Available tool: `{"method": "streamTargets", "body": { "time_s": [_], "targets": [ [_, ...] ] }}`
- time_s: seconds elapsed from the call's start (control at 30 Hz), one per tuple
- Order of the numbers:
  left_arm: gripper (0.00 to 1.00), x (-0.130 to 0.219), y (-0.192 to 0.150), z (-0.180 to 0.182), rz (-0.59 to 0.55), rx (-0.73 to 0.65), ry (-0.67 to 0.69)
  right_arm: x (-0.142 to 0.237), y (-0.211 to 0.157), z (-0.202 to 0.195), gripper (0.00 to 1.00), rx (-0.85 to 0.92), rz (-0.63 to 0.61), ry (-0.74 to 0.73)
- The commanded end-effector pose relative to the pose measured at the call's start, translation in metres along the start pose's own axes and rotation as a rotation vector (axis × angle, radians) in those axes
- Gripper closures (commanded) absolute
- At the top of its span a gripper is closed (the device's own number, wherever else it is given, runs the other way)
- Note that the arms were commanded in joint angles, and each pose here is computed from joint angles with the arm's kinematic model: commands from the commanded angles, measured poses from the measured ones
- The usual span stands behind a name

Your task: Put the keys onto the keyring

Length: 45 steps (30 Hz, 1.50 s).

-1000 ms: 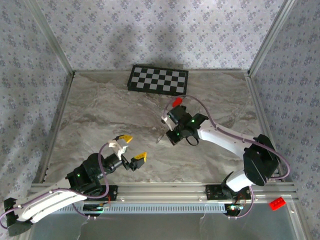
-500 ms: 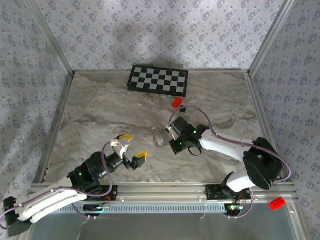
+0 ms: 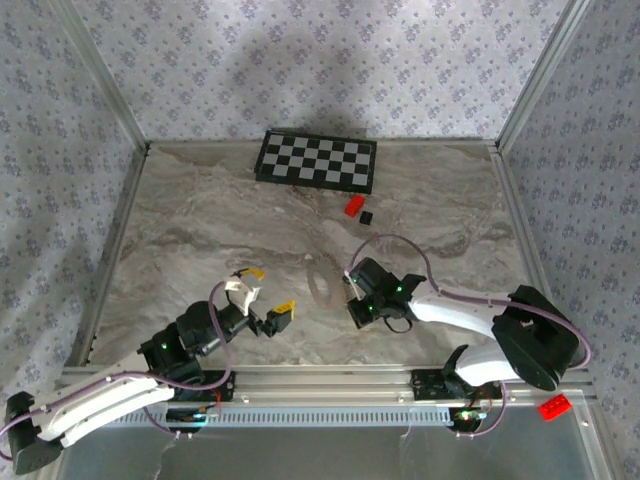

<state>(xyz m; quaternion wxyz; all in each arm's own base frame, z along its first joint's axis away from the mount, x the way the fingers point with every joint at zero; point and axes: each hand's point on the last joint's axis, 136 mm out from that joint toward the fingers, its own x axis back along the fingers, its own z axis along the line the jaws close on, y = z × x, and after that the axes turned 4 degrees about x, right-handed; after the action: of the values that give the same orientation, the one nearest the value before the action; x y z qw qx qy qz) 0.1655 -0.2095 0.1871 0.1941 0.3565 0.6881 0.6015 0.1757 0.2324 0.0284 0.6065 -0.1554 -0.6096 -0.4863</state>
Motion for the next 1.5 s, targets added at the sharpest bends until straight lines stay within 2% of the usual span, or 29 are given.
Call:
{"method": "streamTargets", "body": {
  "time_s": [0.0,0.27,0.43,0.7,0.93,1.07,1.13,1.3,1.33,1.37,1.47],
  "targets": [
    [0.00,0.003,0.029,0.004,-0.064,0.030,0.031,-0.002,-0.001,0.004,0.99,-0.055,-0.043,0.025],
    [0.00,0.004,0.032,0.024,-0.005,0.031,0.147,-0.012,-0.020,0.009,0.91,-0.069,-0.036,0.032],
    [0.00,0.010,0.028,0.051,0.029,0.081,0.296,-0.013,-0.022,0.011,0.87,-0.073,-0.062,0.036],
    [0.01,0.020,0.031,0.067,0.023,0.122,0.387,-0.011,-0.031,0.008,0.80,-0.078,-0.072,0.016],
    [0.00,0.024,0.035,0.075,0.007,0.122,0.431,0.007,-0.026,0.005,0.65,-0.073,-0.136,-0.014],
    [0.00,0.027,0.042,0.082,-0.015,0.117,0.471,0.029,-0.016,0.000,0.59,-0.079,-0.219,-0.039],
    [0.00,0.030,0.046,0.088,-0.017,0.100,0.512,0.042,-0.012,-0.005,0.52,-0.079,-0.269,-0.059],
    [0.01,0.049,0.049,0.119,-0.053,0.145,0.714,0.075,-0.007,-0.020,0.26,-0.072,-0.401,-0.108],
    [0.01,0.049,0.048,0.122,-0.057,0.144,0.726,0.082,-0.004,-0.025,0.17,-0.073,-0.439,-0.126],
    [0.00,0.049,0.047,0.124,-0.057,0.139,0.731,0.089,-0.003,-0.030,0.00,-0.074,-0.468,-0.142],
    [0.00,0.043,0.042,0.126,-0.033,0.048,0.721,0.107,0.000,-0.039,0.00,-0.064,-0.542,-0.166]
  ]
}}
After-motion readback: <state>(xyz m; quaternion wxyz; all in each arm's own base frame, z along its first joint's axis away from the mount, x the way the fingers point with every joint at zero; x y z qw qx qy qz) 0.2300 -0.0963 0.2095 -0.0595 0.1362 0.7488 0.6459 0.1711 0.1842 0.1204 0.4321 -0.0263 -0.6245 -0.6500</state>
